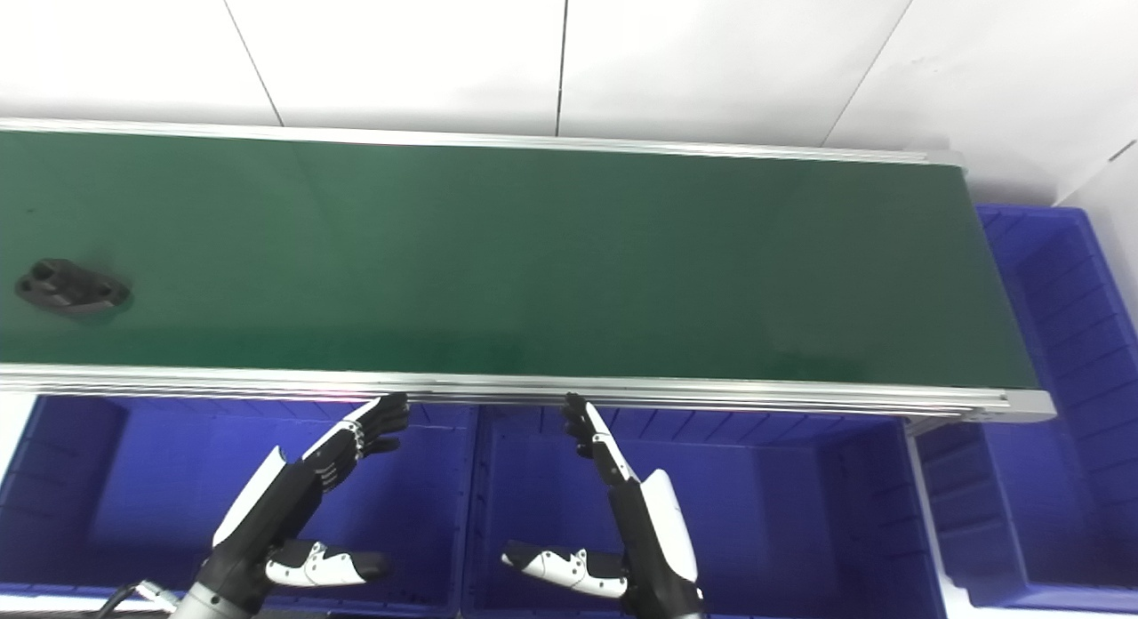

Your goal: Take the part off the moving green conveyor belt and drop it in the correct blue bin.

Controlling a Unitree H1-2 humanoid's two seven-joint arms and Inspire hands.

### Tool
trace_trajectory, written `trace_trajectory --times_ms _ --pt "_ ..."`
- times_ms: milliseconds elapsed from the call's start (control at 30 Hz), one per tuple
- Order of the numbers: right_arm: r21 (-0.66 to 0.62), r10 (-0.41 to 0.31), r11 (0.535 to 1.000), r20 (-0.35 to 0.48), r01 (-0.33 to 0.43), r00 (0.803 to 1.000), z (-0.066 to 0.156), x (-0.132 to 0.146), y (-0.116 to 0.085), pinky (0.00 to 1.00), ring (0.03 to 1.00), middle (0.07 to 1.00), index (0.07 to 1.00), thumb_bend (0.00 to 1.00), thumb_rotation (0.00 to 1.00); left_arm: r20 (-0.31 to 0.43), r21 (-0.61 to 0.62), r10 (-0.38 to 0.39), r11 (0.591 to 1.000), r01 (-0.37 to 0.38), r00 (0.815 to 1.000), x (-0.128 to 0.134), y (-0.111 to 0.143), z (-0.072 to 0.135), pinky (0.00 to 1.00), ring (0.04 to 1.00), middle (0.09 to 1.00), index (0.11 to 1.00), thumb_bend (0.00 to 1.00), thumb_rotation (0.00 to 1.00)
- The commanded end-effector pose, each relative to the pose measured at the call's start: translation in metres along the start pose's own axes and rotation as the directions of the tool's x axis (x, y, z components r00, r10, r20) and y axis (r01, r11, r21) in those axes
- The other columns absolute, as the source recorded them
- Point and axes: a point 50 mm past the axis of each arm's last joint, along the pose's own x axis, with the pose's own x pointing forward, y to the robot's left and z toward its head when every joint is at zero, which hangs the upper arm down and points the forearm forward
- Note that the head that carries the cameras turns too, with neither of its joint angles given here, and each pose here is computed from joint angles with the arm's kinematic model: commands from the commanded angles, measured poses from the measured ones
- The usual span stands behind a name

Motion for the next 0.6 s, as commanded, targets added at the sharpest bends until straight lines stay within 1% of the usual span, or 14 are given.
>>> trace_trajectory --times_ms 0,200,300,467,567 --pt "0.01 -0.023 1.0 0.065 0.022 0.998 0.0106 0.0036 -0.0001 0.83 0.875 0.905 0.963 0.83 0.58 0.029 -0.005 0.014 1.0 -0.013 1.0 -0.0049 0.007 0.0026 0.85 0.898 0.916 0.913 0.79 0.53" --pt "0.017 -0.024 1.0 0.063 0.023 0.998 0.0111 0.0036 0.001 0.83 0.879 0.906 0.963 0.84 0.59 0.012 -0.014 0.027 1.0 -0.027 1.0 -0.0084 0.0103 -0.0008 0.85 0.9 0.922 0.914 0.78 0.51" --pt "0.016 -0.027 1.0 0.068 0.026 0.997 0.0108 0.004 0.0012 0.82 0.875 0.905 0.961 0.83 0.58 0.01 -0.013 0.029 0.999 -0.029 1.0 -0.0091 0.0114 -0.0012 0.85 0.9 0.923 0.915 0.76 0.51" --pt "0.017 -0.025 1.0 0.06 0.024 0.998 0.0112 0.0041 0.0016 0.83 0.881 0.91 0.965 0.84 0.6 0.007 -0.002 0.029 1.0 -0.029 1.0 -0.0098 0.0127 -0.0014 0.85 0.9 0.923 0.916 0.76 0.51" --pt "0.022 -0.028 0.999 0.066 0.027 0.997 0.0107 0.004 0.0022 0.83 0.878 0.907 0.963 0.84 0.58 0.008 -0.002 0.031 1.0 -0.031 0.999 -0.0098 0.0129 -0.0009 0.85 0.9 0.919 0.913 0.76 0.51"
